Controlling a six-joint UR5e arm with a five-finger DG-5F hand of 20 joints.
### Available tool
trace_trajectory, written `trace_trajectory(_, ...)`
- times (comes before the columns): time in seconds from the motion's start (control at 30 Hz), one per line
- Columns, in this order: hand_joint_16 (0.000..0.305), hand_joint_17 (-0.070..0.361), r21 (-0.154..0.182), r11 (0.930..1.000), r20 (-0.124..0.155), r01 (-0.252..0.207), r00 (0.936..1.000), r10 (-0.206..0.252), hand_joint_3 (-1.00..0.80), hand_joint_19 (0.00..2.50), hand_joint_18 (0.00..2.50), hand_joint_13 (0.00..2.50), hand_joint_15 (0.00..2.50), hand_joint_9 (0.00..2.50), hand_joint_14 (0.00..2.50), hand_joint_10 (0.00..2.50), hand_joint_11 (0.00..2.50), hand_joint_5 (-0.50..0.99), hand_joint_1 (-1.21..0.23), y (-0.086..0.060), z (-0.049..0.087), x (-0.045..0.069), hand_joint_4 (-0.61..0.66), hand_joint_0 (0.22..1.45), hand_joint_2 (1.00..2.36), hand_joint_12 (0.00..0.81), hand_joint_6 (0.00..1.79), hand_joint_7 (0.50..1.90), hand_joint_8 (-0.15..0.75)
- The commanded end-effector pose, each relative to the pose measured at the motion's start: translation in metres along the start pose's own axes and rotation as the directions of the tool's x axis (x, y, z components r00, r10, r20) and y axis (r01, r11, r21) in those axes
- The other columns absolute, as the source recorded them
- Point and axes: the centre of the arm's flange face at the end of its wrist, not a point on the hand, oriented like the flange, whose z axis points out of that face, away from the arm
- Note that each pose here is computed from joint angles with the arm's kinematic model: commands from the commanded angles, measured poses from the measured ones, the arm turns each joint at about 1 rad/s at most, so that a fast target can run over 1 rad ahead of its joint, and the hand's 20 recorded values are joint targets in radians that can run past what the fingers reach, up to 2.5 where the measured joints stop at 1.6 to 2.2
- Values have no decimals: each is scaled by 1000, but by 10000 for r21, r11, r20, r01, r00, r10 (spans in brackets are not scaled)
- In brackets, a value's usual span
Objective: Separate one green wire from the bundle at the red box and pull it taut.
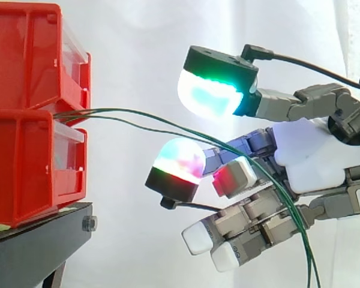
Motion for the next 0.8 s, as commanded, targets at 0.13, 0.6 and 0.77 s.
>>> trace_trajectory(0.13, 57, 127, -52, 10000, 118, -40, 9999, 41, -500, 463, 629, 789, 467, 1187, 17, 18, 961, -182, -850, 1, -1, 1, 130, 450, 1000, 373, 891, 860, 257)
trace_trajectory(0.6, 47, 106, -105, 9999, 55, -15, 10000, 16, -370, 487, 605, 787, 472, 1227, 19, 22, 994, -174, -789, 0, -4, 13, 41, 615, 1010, 334, 902, 974, 230)
trace_trajectory(0.77, 47, 105, -68, 10000, 74, -6, 10000, 7, -374, 493, 608, 790, 471, 1231, 19, 21, 1005, -173, -773, 0, -5, 13, 61, 616, 1010, 340, 906, 937, 234)
